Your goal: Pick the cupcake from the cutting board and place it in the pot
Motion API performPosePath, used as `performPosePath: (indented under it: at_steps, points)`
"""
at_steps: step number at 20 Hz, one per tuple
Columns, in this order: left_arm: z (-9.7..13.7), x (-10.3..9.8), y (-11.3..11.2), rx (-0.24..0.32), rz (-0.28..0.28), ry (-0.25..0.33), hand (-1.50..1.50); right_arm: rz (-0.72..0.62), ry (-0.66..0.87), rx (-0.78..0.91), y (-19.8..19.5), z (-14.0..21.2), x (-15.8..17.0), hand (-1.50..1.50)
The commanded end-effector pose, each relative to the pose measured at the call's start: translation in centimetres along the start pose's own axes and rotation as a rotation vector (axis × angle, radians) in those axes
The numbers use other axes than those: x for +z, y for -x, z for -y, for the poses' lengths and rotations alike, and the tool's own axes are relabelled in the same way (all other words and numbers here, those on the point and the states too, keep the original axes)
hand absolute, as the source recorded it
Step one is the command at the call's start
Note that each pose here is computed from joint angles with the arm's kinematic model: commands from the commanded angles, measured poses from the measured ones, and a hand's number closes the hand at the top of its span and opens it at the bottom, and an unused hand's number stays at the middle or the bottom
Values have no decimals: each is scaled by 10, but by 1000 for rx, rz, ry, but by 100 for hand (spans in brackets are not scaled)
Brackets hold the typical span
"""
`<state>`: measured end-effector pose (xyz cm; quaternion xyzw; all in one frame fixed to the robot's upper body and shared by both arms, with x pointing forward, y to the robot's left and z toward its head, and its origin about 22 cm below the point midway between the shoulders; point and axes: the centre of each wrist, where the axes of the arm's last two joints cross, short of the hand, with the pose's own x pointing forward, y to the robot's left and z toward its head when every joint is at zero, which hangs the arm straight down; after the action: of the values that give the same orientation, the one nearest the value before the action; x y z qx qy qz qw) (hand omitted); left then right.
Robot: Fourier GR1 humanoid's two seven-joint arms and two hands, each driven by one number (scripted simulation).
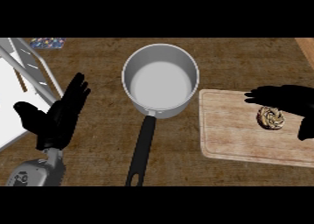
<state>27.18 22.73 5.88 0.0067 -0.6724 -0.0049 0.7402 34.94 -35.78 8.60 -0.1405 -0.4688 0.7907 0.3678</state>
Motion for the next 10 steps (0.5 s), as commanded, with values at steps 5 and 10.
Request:
performPosePath:
  at_steps: [5, 10]
  points:
    - [-8, 0, -12, -14, 6, 11, 0, 177, 42, -53, 0, -21, -14, 150]
    - [0, 6, -7, -11, 9, -17, 0, 187, 66, -22, -18, -21, -17, 150]
